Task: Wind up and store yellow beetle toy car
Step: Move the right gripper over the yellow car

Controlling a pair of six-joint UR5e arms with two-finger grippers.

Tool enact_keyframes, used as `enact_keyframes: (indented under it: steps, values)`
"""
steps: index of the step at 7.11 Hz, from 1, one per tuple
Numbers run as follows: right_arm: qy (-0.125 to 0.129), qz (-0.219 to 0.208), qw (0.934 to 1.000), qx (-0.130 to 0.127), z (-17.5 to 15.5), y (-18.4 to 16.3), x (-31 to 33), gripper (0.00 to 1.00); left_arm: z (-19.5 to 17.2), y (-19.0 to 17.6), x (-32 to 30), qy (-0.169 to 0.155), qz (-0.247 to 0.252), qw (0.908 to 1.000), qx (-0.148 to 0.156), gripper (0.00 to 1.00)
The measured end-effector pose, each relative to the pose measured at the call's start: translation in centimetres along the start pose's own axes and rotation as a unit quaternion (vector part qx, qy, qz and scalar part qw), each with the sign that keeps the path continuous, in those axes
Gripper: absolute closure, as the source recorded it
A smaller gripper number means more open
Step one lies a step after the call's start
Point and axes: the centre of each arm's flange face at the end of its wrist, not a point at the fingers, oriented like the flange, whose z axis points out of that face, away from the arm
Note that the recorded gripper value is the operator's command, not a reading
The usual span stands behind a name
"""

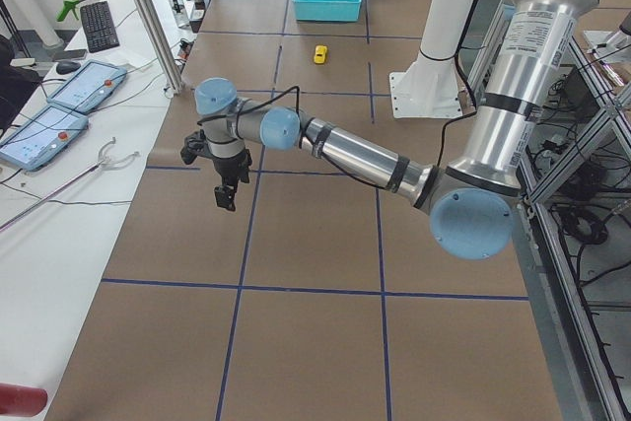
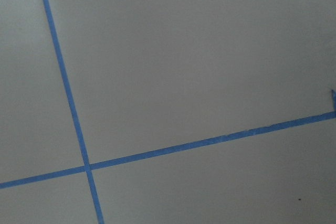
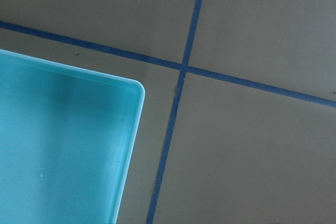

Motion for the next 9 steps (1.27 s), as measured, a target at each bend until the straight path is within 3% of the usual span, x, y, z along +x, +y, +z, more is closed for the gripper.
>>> enact_keyframes:
  steps: [2, 3, 5, 7, 9]
  values:
    - [0.005, -0.077, 0.9970, 0.002, -0.4, -3.7, -6.9, 0.00, 2.3, 6.0, -6.3, 0.017, -0.032, 0.9993, -0.004, 0.00]
    - [0.005, -0.110, 0.9939, -0.002, -0.7, -6.3, -10.7, 0.00, 2.9, 8.8, -8.7, 0.019, -0.025, 0.9995, -0.006, 0.00]
    - [-0.010, -0.151, 0.9879, -0.032, -1.0, -10.8, -18.1, 0.00, 2.8, 13.0, -12.5, 0.017, -0.018, 0.9997, -0.005, 0.00]
    - [-0.020, -0.217, 0.9733, -0.073, 0.6, -15.0, -28.4, 0.00, 3.4, 16.5, -15.0, 0.017, -0.041, 0.9989, -0.010, 0.00]
    - [-0.025, -0.285, 0.9527, -0.102, 4.1, -18.3, -37.0, 0.00, 3.4, 18.5, -16.7, 0.018, -0.074, 0.9970, -0.013, 0.00]
